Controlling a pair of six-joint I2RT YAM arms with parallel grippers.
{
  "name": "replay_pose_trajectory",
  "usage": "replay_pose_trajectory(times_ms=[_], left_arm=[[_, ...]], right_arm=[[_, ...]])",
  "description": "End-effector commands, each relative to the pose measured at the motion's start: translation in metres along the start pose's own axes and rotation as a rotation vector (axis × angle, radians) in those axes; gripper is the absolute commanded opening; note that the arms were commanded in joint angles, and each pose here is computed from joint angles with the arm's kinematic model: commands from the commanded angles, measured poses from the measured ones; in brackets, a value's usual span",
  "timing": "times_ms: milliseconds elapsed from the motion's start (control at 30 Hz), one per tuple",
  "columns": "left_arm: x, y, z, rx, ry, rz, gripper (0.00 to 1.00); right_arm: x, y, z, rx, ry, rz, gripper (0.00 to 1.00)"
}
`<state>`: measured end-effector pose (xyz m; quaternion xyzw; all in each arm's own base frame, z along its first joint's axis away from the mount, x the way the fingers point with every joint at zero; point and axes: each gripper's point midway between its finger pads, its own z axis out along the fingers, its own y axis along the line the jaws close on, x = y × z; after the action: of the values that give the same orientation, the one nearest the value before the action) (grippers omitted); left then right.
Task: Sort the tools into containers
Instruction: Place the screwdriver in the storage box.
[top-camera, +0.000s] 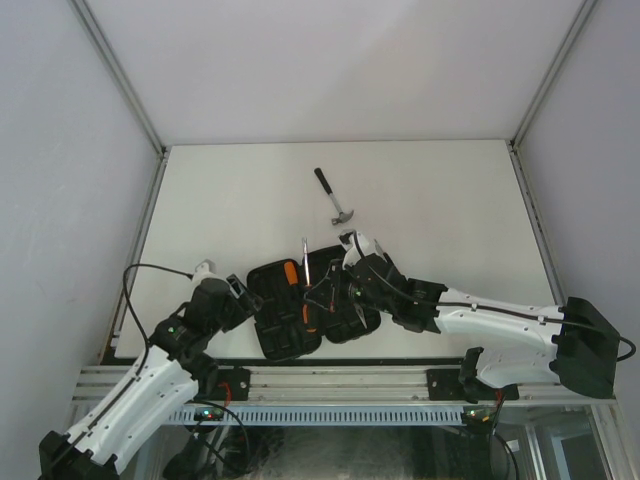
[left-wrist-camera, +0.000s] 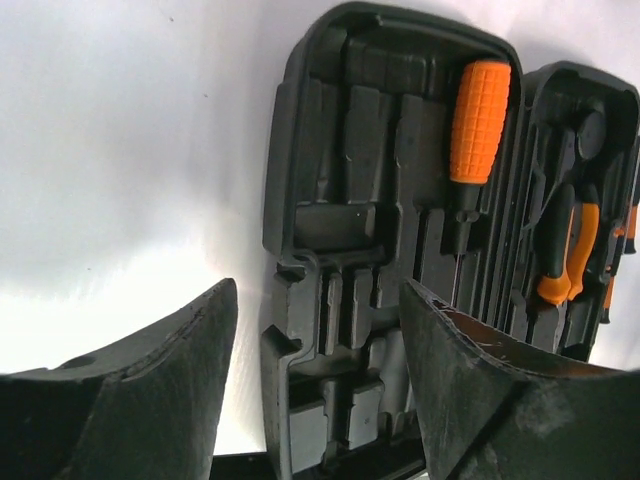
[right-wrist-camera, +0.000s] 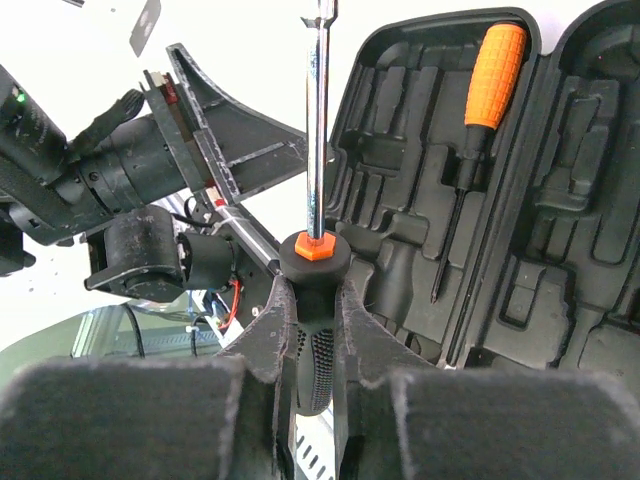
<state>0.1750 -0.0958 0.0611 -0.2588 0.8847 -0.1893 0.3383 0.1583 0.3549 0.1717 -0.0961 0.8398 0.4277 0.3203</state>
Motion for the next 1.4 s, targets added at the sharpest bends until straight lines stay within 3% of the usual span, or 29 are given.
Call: replay_pose_trajectory(times_ms=[0, 200, 633, 900, 1067, 1367], left_arm=[[0.01, -0.014, 0.009, 0.063, 0.053, -0.035, 0.68], [0.029, -0.022, 0.012, 0.101, 0.146, -0.035, 0.6], [0.055, -0.059, 0.011, 0.216, 0.205, -0.007, 0.6], [0.02, -0.069, 0.003, 0.241, 0.051, 0.08, 0.61], [-0.002, -0.062, -0.005, 0.183, -0.031, 0.134, 0.68], [-0.004, -0.057, -0.007, 0.159, -0.039, 0.169, 0.67]], right_arm=[[-0.017, 0.017, -0.006, -0.056, -0.056, 0.018, 0.0], [-0.017, 0.016, -0.006, -0.054, -0.054, 0.017, 0.0], [-0.019, 0.007, -0.007, -0.003, -0.073, 0.018, 0.0], [-0.022, -0.018, -0.017, 0.11, -0.097, -0.013, 0.0], [-0.011, -0.025, -0.015, 0.128, -0.019, -0.069, 0.0], [0.012, -0.02, 0.007, 0.127, 0.209, -0.167, 0.0]])
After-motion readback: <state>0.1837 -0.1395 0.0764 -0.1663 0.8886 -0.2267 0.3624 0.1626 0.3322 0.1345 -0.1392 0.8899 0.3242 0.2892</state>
